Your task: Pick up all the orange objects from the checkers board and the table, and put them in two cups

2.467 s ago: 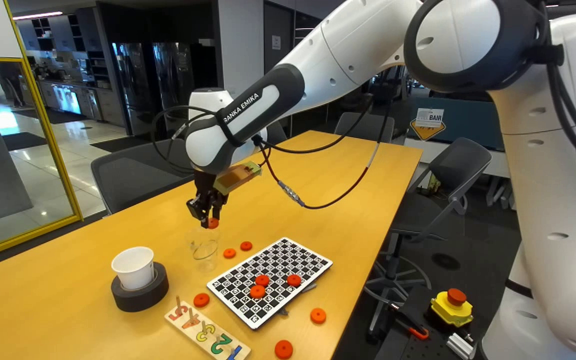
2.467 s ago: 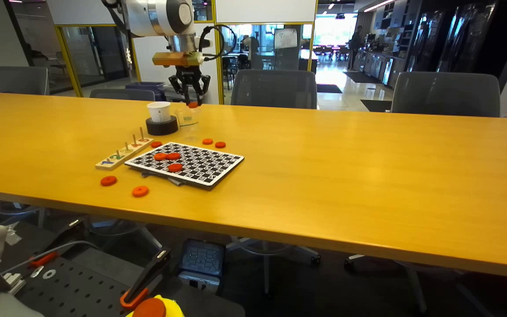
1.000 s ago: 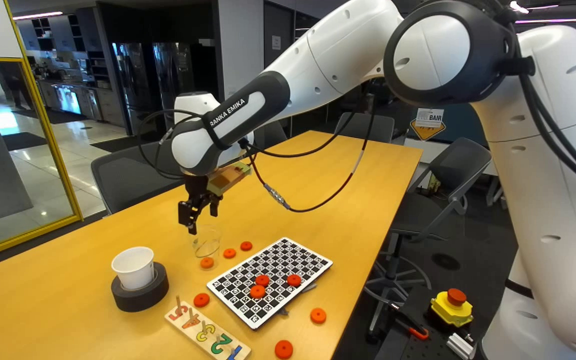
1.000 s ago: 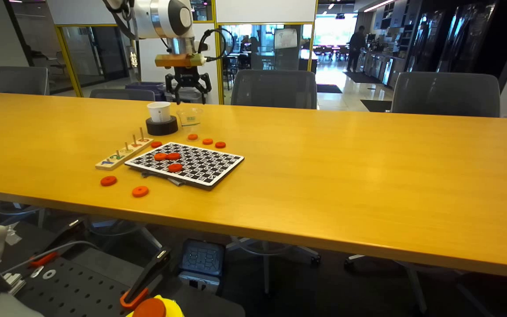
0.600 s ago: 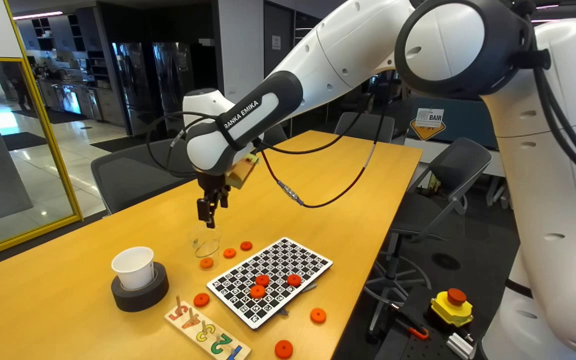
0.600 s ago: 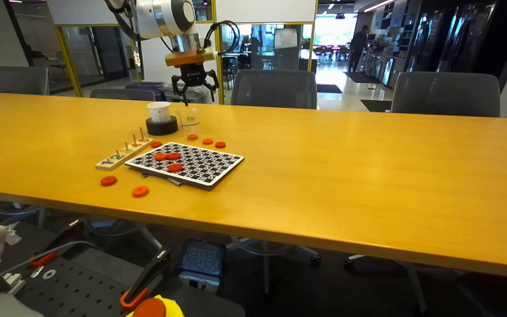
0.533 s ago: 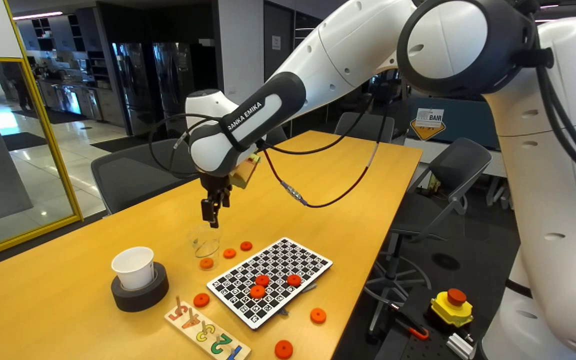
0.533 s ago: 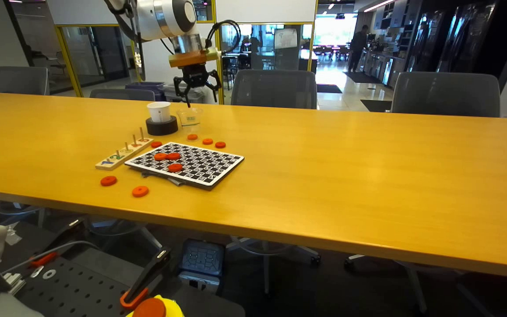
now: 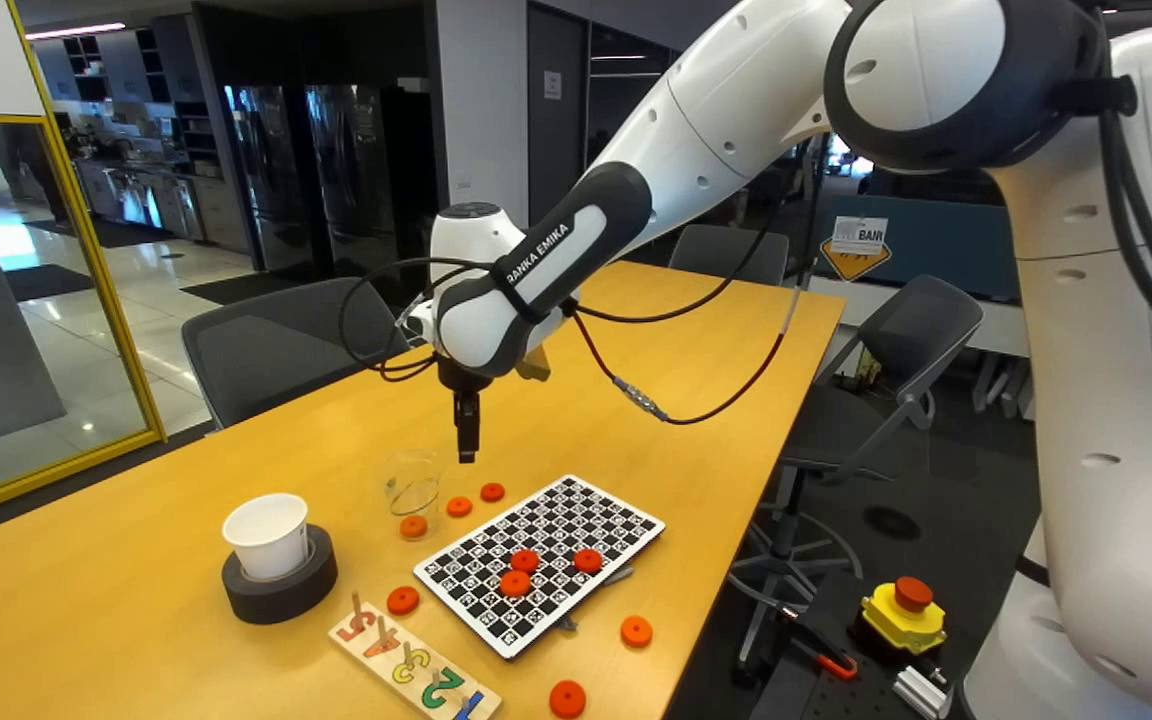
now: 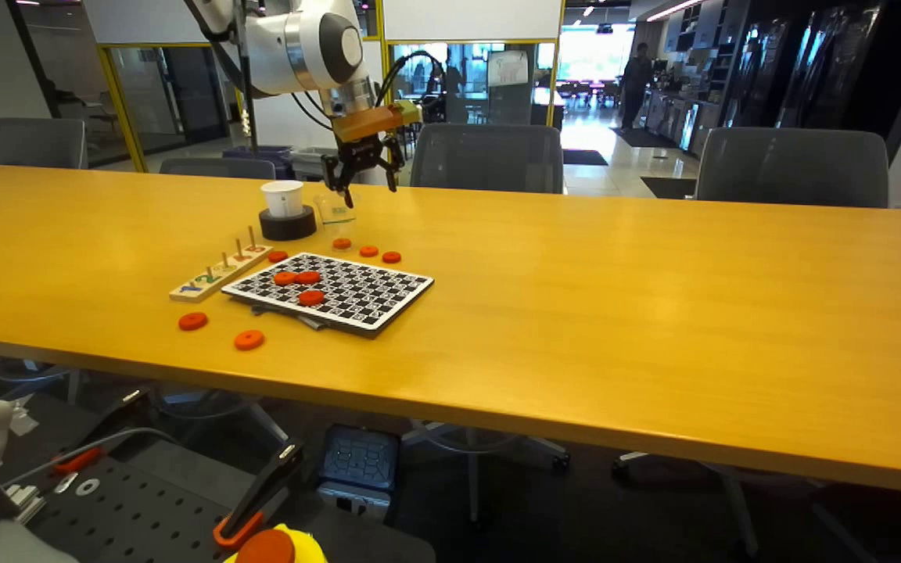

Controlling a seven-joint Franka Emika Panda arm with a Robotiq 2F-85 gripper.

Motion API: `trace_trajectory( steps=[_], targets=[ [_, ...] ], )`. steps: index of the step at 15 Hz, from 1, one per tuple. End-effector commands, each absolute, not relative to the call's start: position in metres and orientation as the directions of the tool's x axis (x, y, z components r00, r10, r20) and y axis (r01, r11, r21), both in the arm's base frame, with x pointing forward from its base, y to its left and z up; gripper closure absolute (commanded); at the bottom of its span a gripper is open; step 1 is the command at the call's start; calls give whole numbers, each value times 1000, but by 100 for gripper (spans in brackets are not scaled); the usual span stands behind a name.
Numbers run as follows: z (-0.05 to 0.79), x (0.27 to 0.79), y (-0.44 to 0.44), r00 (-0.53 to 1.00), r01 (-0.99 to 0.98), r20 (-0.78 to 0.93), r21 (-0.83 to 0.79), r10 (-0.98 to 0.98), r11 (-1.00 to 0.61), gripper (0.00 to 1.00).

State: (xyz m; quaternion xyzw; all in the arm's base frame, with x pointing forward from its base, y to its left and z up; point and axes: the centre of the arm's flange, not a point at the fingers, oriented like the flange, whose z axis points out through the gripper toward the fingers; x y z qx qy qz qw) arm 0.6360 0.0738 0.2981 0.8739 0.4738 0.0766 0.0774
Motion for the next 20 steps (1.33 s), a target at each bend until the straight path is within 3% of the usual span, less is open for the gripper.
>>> trace_trajectory(
  steps=[1, 7, 20],
  targets=[
    [295, 623, 61, 389, 898, 123, 170, 913, -406, 0],
    [268, 630, 59, 282, 951, 163, 80, 945, -298, 0],
    [230, 656, 76, 300, 953, 126, 7, 946, -303, 0]
  ],
)
